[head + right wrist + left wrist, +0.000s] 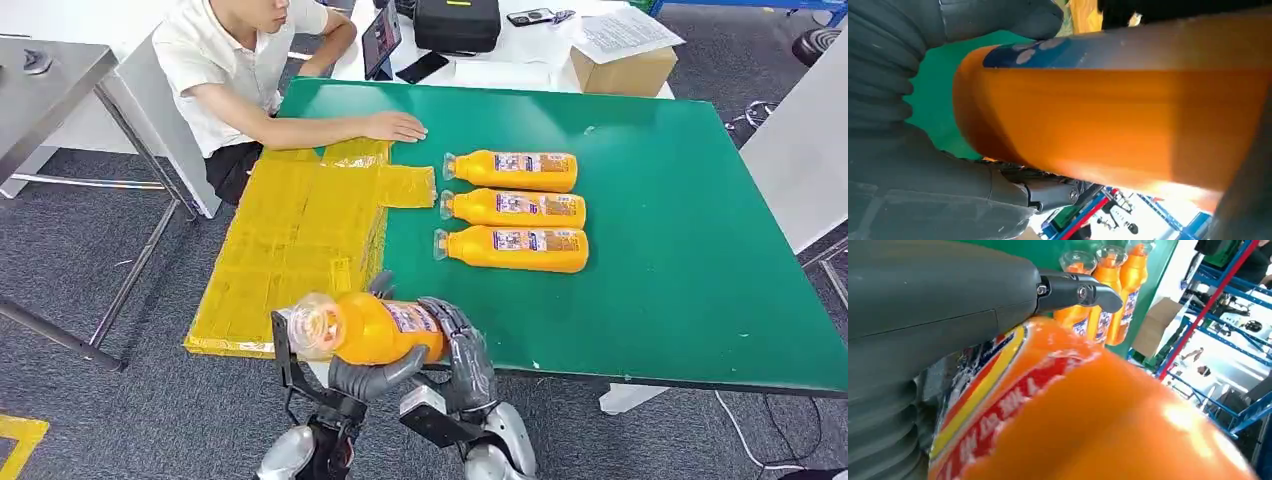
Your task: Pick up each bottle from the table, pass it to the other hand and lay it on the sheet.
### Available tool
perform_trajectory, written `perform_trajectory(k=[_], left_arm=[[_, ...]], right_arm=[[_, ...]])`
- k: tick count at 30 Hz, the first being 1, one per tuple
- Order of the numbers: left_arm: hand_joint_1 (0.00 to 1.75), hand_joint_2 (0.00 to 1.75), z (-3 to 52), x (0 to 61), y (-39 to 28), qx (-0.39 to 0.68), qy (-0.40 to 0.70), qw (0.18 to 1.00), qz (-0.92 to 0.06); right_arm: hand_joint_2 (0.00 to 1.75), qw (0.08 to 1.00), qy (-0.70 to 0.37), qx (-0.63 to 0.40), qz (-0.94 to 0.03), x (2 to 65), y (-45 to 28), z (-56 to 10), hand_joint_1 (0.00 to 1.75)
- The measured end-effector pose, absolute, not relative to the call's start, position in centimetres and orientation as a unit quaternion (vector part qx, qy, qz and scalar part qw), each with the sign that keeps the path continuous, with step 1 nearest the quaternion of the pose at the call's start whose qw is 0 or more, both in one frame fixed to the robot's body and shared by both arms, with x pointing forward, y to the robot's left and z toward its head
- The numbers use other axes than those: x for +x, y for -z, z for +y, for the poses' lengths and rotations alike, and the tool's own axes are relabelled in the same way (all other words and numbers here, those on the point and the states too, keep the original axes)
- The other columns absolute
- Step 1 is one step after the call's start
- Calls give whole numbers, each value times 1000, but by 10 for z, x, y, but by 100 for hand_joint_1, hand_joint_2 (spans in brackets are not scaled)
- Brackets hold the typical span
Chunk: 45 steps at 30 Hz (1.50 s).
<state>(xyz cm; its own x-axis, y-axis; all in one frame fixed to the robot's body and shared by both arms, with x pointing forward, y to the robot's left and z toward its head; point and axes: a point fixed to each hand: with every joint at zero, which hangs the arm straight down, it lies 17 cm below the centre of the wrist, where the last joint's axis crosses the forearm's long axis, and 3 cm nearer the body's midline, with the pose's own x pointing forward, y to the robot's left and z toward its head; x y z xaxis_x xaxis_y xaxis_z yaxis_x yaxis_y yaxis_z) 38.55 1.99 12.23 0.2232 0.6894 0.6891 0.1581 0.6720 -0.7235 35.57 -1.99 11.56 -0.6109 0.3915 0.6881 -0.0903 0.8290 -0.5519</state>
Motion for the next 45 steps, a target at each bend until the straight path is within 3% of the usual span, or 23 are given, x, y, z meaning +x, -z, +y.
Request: perform_trajectory(k=[1, 3, 5, 7, 8, 9, 10, 13, 14, 32, 39, 45], left_arm=[[175, 175, 21, 386, -123, -359, -195, 694, -594], [175, 175, 25, 389, -125, -357, -207, 687, -598], [175, 175, 31, 391, -125, -350, -218, 685, -601], [175, 175, 37, 393, -124, -340, -232, 681, -606], [175, 175, 39, 393, -125, -337, -234, 679, -608], [175, 175, 41, 393, -126, -334, -237, 677, -611], [175, 175, 44, 394, -127, -329, -240, 675, -615], [175, 175, 54, 398, -132, -308, -247, 666, -633], [175, 175, 59, 399, -133, -299, -250, 661, -641], [175, 175, 101, 422, -175, -122, -188, 610, -760], [175, 175, 104, 439, -172, 98, 24, 559, -823], [175, 175, 112, 455, -148, 225, 169, 537, -795]], right_arm=[[175, 433, -279, -85, -853, 355, -115, -18, 168], [175, 440, -279, -73, -851, 354, -113, -14, 155], [175, 447, -278, -60, -848, 353, -110, -10, 155], [175, 454, -281, -48, -844, 352, -107, -5, 133], [175, 454, -282, -45, -844, 352, -107, -3, 54], [175, 455, -282, -43, -844, 352, -108, -2, 16], [175, 458, -283, -37, -842, 351, -106, 1, 0], [175, 473, -292, -1, -831, 345, -99, 11, 0], [0, 479, -294, 13, -827, 343, -96, 16, 0], [0, 502, -284, 7, -817, 323, -77, 13, 0], [0, 452, -216, -119, -857, 339, -114, -35, 0], [0, 458, -131, -186, -859, 361, -143, -92, 0]])
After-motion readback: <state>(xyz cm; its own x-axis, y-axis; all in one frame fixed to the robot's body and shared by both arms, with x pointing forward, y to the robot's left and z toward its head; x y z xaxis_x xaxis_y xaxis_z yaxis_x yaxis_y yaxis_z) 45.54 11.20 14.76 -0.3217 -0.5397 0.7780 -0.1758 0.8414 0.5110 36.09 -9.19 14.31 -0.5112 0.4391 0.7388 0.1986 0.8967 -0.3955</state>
